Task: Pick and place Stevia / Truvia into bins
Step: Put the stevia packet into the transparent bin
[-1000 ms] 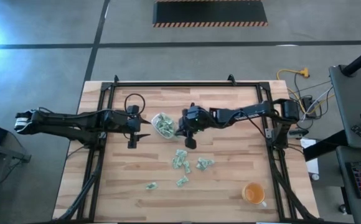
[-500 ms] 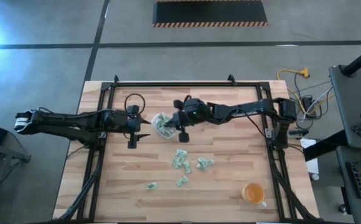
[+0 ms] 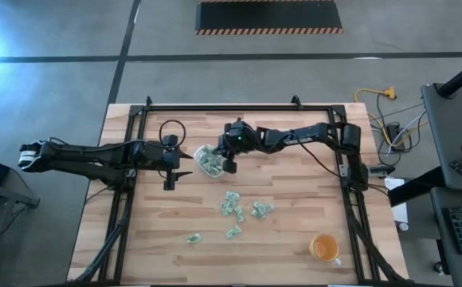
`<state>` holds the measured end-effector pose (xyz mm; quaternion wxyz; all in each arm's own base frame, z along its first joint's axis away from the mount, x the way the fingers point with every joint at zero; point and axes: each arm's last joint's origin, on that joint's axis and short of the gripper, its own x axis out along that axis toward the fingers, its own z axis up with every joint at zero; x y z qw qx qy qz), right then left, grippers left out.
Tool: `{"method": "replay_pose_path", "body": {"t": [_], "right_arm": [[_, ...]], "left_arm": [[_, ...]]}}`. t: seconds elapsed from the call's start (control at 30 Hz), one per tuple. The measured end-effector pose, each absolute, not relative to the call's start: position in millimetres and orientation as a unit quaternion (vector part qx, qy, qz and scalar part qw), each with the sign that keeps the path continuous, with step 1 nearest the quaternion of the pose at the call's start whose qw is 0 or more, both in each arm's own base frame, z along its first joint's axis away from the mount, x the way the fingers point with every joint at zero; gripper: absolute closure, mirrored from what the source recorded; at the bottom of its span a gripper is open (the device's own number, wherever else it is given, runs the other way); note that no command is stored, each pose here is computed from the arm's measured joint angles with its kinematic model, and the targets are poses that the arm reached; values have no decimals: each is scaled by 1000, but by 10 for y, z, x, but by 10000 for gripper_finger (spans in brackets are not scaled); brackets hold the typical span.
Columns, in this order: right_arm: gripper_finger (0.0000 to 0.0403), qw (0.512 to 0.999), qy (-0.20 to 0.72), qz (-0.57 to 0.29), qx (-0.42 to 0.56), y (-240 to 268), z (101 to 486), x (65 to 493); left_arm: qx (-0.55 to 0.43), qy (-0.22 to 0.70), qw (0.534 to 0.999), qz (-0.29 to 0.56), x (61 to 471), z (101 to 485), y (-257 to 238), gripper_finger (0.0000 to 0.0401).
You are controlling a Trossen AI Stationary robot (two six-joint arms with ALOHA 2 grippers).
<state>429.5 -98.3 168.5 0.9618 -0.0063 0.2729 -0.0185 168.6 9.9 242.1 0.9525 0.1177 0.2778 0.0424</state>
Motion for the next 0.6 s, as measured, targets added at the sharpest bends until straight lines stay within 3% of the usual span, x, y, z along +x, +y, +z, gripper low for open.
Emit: {"method": "replay_pose_path", "body": {"t": [0.27,0.6], "right_arm": [[381,956,291,-10,-17,-970,1649,4274],[290,947,320,-11,-11,-961,1637,4227]], "left_arm": [[118,278,952,42,1686,2420,98,179],[118,278,952,42,1686,2420,98,179]]}}
